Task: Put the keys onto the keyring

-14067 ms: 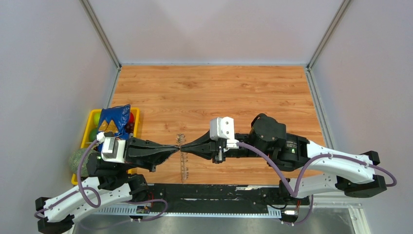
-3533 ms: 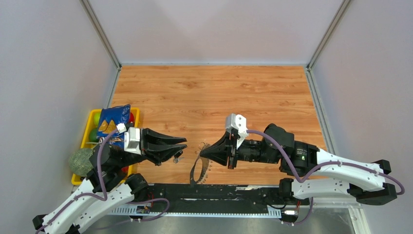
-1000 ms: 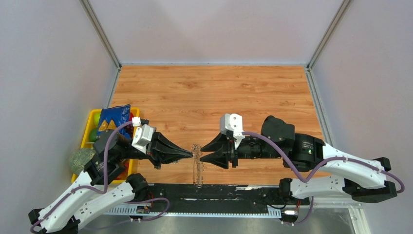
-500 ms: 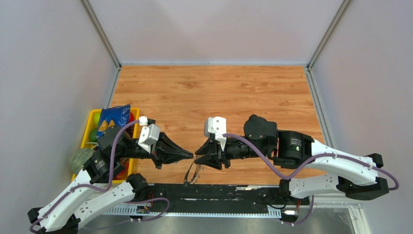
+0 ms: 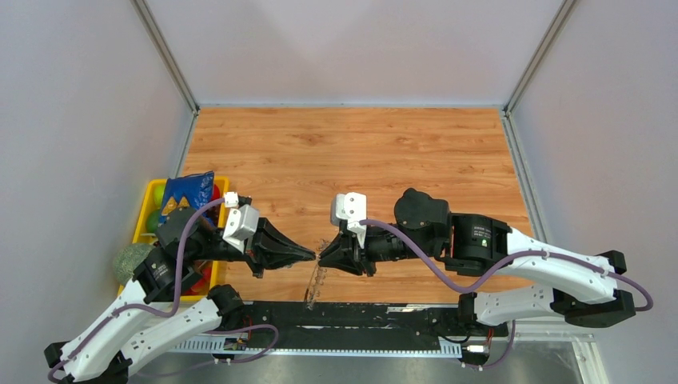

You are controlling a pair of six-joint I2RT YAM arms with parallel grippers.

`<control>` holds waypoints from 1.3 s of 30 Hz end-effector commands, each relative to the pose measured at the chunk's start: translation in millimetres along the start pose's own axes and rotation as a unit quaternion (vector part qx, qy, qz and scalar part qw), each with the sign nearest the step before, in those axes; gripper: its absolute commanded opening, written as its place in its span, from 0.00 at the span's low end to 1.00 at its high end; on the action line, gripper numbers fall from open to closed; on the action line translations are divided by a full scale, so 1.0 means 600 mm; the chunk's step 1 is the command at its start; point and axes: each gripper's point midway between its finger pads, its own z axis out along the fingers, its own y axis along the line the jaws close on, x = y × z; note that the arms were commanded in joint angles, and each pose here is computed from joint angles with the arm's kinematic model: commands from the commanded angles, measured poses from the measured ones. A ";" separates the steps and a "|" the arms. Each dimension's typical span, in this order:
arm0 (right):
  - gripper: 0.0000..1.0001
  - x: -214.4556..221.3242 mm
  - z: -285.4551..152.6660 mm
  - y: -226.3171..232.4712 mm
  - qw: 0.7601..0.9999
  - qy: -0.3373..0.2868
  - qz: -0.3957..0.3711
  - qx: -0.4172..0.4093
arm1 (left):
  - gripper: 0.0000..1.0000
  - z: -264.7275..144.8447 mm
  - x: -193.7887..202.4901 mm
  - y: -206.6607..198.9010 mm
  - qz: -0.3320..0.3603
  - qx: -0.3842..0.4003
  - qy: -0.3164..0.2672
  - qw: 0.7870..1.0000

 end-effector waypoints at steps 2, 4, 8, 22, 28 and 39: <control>0.17 -0.030 -0.005 -0.001 1.000 -0.023 -0.001 0.002 | 0.00 -0.008 -0.046 -0.012 0.040 0.003 -0.036 0.999; 0.12 -0.031 -0.004 -0.002 1.000 -0.023 0.000 0.004 | 0.00 -0.008 -0.047 -0.013 0.040 0.004 -0.037 0.998; 0.00 -0.034 -0.004 -0.005 1.000 -0.028 0.000 0.009 | 0.00 -0.007 -0.046 -0.014 0.039 0.007 -0.038 0.999; 0.00 -0.053 -0.028 -0.010 0.997 -0.079 -0.010 0.024 | 0.36 -0.011 -0.047 -0.018 0.053 0.009 -0.049 0.997; 0.00 -0.056 -0.048 -0.014 0.994 -0.104 -0.009 0.038 | 0.53 -0.024 -0.058 -0.011 0.061 -0.022 -0.076 0.995; 0.00 -0.057 -0.096 -0.018 0.988 -0.140 -0.010 0.059 | 0.54 -0.001 0.016 0.096 -0.043 -0.152 -0.048 0.986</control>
